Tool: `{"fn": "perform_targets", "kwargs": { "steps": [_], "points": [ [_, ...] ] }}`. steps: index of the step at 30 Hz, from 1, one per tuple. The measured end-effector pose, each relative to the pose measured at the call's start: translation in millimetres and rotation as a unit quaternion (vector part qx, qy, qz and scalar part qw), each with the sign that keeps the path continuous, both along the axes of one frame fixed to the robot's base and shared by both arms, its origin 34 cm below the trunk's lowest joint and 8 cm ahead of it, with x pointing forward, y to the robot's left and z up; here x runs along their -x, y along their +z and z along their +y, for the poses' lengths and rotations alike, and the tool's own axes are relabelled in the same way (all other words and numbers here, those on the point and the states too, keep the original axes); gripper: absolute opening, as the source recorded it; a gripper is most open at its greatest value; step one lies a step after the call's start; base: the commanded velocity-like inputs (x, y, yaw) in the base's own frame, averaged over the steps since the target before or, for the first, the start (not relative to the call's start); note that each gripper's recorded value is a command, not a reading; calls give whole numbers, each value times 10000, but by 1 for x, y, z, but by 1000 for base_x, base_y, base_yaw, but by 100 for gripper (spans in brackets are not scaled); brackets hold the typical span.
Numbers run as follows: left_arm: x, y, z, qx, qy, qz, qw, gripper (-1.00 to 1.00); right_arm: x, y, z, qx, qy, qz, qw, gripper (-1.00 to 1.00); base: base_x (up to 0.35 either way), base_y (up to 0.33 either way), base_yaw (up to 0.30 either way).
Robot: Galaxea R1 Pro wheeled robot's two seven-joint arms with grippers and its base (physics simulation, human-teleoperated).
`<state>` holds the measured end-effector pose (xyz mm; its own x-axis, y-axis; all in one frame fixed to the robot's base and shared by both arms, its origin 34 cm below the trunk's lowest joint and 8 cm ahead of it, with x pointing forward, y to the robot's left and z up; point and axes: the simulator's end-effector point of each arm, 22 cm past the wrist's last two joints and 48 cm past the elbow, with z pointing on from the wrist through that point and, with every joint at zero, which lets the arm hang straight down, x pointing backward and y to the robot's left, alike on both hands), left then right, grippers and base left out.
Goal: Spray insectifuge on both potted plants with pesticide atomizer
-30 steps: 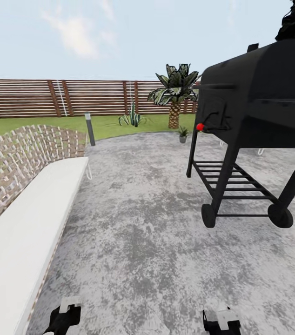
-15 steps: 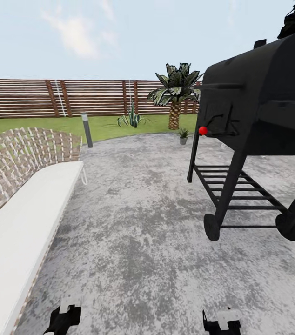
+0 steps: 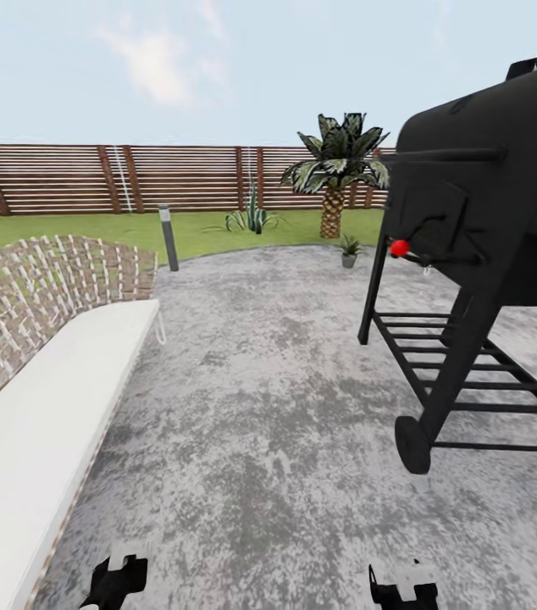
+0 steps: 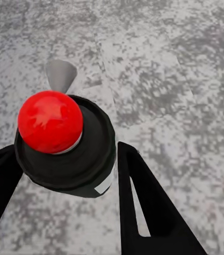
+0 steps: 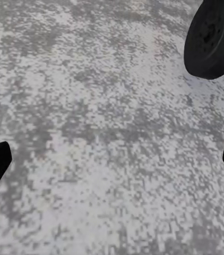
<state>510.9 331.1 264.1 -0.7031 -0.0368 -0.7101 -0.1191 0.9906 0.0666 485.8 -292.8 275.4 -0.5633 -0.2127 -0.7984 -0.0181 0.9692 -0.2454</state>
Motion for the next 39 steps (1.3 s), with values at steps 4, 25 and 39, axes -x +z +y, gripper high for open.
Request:
{"fn": "perform_targets", "kwargs": {
  "steps": [4, 25, 39],
  "points": [
    [0, 0, 0, 0, -1, 1, 10000, -100, 0, 0, 0, 0, -2, 0, 10000, 100, 292, 38, 9],
    [0, 0, 0, 0, 0, 1, 10000, -100, 0, 0, 0, 1, -1, -1, 10000, 100, 154, 1, 0],
    [0, 0, 0, 1, 4, 0, 10000, -100, 0, 0, 0, 0, 0, -1, 10000, 100, 335, 0, 0]
  ]
}}
